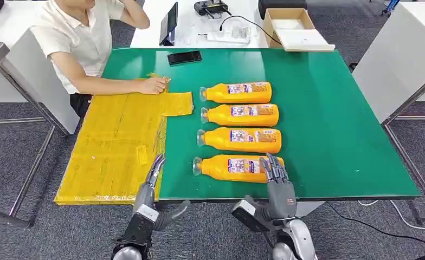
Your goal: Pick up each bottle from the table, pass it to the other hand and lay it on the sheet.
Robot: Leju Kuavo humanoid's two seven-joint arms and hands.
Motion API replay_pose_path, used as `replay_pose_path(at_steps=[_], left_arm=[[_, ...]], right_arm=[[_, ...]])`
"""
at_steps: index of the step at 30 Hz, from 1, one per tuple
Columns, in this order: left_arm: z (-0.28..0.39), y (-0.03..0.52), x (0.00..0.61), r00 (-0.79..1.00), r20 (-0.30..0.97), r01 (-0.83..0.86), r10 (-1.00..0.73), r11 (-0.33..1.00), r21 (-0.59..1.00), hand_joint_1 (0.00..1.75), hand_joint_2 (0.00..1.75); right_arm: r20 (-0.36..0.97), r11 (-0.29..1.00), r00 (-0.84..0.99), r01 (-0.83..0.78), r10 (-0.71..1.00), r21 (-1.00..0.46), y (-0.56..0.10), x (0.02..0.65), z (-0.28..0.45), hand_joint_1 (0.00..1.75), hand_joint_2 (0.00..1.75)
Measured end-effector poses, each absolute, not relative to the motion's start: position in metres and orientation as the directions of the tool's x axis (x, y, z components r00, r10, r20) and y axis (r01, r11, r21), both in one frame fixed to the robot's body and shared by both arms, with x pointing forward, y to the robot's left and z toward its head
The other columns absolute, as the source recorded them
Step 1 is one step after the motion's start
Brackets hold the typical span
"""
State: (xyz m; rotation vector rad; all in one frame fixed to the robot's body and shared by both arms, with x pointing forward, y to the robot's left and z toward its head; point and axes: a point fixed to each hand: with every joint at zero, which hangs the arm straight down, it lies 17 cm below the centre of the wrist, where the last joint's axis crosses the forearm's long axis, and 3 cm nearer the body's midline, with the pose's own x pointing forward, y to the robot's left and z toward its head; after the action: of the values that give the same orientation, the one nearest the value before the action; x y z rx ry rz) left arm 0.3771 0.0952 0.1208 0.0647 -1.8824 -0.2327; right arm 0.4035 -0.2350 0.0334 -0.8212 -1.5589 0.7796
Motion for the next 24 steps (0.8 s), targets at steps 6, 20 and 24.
replay_pose_path(at_steps=[6, 20, 24], left_arm=[[0.120, 0.093, 0.380, -0.312, 0.937, 0.075, -0.159, 0.979, 0.191, 0.00, 1.75], [0.117, 0.091, 0.380, -0.307, 0.938, 0.081, -0.164, 0.977, 0.197, 0.00, 1.75], [0.117, 0.093, 0.381, -0.305, 0.938, 0.072, -0.166, 0.978, 0.197, 0.00, 1.75]], right_arm=[[0.381, 0.381, -0.014, 0.081, 0.924, -0.921, -0.264, 0.411, 0.018, 0.00, 1.75], [0.352, 0.352, -0.021, 0.110, 0.936, -0.929, -0.276, 0.431, 0.027, 0.00, 1.75], [0.351, 0.351, -0.022, 0.115, 0.936, -0.929, -0.275, 0.436, 0.030, 0.00, 1.75]])
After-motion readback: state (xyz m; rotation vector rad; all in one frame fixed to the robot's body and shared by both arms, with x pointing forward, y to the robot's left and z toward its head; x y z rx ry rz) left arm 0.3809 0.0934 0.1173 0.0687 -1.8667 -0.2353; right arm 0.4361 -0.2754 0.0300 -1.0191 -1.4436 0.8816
